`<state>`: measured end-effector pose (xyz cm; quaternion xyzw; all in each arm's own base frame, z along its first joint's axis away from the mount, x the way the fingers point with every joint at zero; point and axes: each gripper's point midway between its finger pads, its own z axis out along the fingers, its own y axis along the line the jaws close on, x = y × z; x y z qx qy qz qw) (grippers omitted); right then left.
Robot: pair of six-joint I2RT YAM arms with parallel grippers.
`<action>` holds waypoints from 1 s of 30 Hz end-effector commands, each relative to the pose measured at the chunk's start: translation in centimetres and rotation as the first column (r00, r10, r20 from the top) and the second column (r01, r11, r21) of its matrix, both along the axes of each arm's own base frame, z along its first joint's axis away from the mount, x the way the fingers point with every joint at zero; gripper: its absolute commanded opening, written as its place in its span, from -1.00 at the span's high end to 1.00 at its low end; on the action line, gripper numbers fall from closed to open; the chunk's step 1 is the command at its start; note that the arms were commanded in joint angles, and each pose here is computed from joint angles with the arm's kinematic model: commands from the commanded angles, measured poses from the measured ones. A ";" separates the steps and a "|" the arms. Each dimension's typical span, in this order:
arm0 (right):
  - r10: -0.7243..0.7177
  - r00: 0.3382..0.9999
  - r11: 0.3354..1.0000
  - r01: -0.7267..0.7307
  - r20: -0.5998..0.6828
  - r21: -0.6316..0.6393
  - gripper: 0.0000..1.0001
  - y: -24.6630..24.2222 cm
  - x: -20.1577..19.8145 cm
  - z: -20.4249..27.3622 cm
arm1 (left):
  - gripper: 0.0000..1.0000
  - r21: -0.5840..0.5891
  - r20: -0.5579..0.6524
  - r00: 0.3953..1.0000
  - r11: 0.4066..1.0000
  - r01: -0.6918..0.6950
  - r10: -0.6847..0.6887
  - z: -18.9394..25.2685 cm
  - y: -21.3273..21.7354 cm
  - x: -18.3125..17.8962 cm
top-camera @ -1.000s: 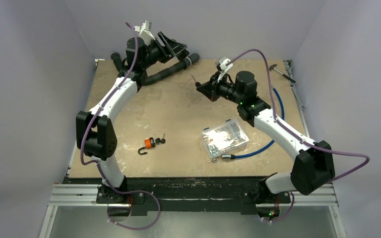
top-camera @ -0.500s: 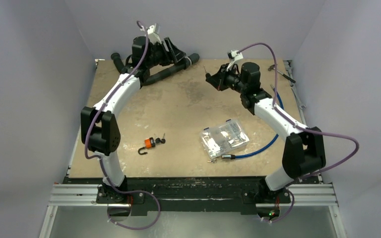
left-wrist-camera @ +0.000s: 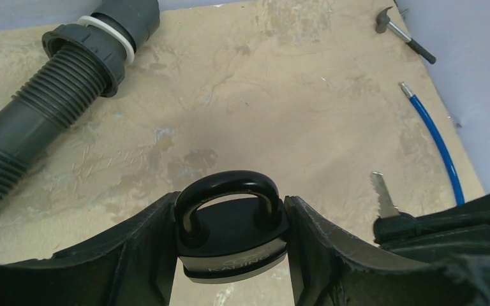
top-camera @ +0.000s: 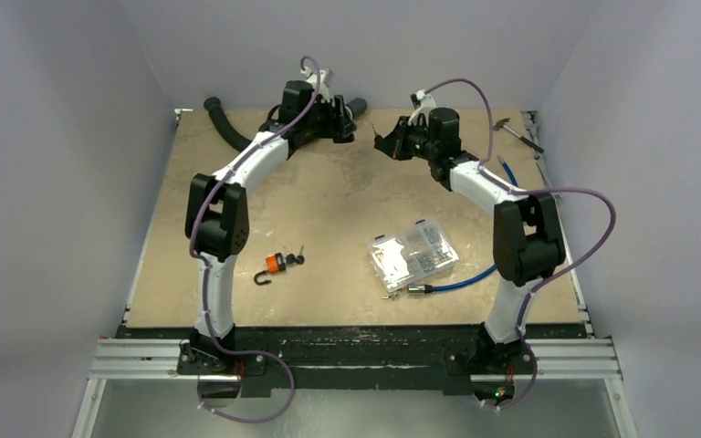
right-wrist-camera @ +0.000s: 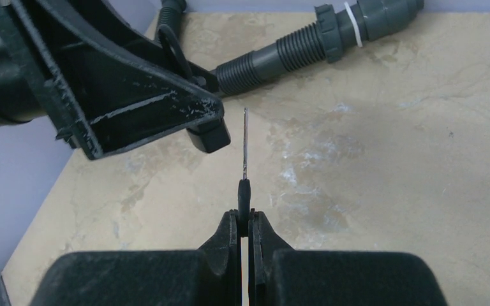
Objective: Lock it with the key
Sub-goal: Place the lock at the center of the board.
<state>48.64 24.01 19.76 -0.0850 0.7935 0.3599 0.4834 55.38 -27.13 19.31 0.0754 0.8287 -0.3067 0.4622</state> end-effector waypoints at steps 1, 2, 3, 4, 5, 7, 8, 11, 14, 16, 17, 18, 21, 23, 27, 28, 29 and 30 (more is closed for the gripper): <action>-0.024 0.999 0.998 0.022 0.047 0.056 1.00 0.1 3.0 1.6 | 1.00 0.006 0.173 0.985 1.000 0.019 -0.020 4.4 -1.8 2.2; -0.028 0.999 0.998 0.026 0.034 0.058 1.00 0.1 3.5 1.0 | 1.00 0.017 0.162 0.987 1.000 0.018 -0.021 3.3 -2.0 2.6; -0.031 0.999 0.998 0.029 0.030 0.064 1.00 0.0 4.0 0.7 | 1.00 0.018 0.163 0.987 1.000 0.014 -0.017 3.1 -2.1 2.9; -0.035 0.999 0.997 0.033 0.023 0.066 1.00 0.1 4.5 0.2 | 1.00 0.022 0.149 0.989 1.000 0.009 -0.012 2.1 -2.2 3.3; -0.040 0.999 0.997 0.039 0.019 0.070 1.00 0.1 5.1 -0.2 | 1.00 0.023 0.143 0.990 1.000 0.002 -0.005 1.5 -2.3 3.6; -0.040 0.999 0.997 0.038 0.016 0.073 1.00 0.3 6.0 -1.0 | 1.00 0.022 0.132 0.991 1.000 -0.001 -0.002 0.3 -2.6 4.3; -0.041 0.999 0.997 0.040 0.014 0.072 1.00 0.3 6.4 -1.4 | 1.00 0.021 0.129 0.992 1.000 0.000 -0.002 -0.2 -2.8 4.5; -0.045 0.999 0.996 0.045 0.002 0.073 1.00 0.4 7.6 -2.7 | 1.00 0.014 0.119 0.993 1.000 -0.001 -0.001 -2.0 -3.5 5.3; -0.052 0.999 0.996 0.052 -0.004 0.074 1.00 0.4 8.8 -3.9 | 1.00 0.031 0.111 0.994 0.999 -0.006 0.002 -3.7 -3.9 6.0; -0.051 0.999 0.996 0.052 -0.012 0.079 1.00 0.4 9.3 -4.5 | 1.00 0.034 0.117 0.993 0.999 -0.014 0.010 -4.4 -3.9 6.5; -0.051 0.998 0.996 0.053 -0.022 0.078 1.00 0.5 9.6 -5.3 | 1.00 0.043 0.120 0.993 0.999 -0.020 0.015 -4.8 -3.9 6.8; -0.053 0.998 0.995 0.055 -0.026 0.078 1.00 0.4 9.8 -5.7 | 1.00 0.049 0.120 0.993 0.998 -0.027 0.021 -5.2 -3.8 7.0; -0.055 0.998 0.995 0.058 -0.041 0.079 1.00 0.5 10.4 -6.9 | 1.00 0.058 0.128 0.991 0.998 -0.035 0.028 -5.9 -3.8 7.7; -0.057 0.997 0.994 0.061 -0.049 0.086 1.00 0.5 10.6 -7.6 | 1.00 0.065 0.126 0.992 0.997 -0.039 0.031 -6.6 -3.9 8.0; -0.061 0.996 0.993 0.068 -0.067 0.096 1.00 0.5 10.9 -8.7 | 1.00 0.085 0.112 0.993 0.995 -0.054 0.044 -8.2 -3.6 8.5; -0.062 0.996 0.993 0.069 -0.071 0.098 1.00 0.6 11.0 -8.9 | 1.00 0.090 0.111 0.992 0.994 -0.062 0.052 -8.5 -3.5 8.6; -0.063 0.995 0.993 0.070 -0.074 0.099 1.00 0.6 11.0 -9.1 | 0.96 0.093 0.109 0.992 0.994 -0.066 0.055 -8.7 -3.5 8.6; -0.064 0.995 0.992 0.072 -0.077 0.101 1.00 0.6 11.1 -9.3 | 0.90 0.095 0.107 0.993 0.993 -0.065 0.055 -8.9 -3.5 8.7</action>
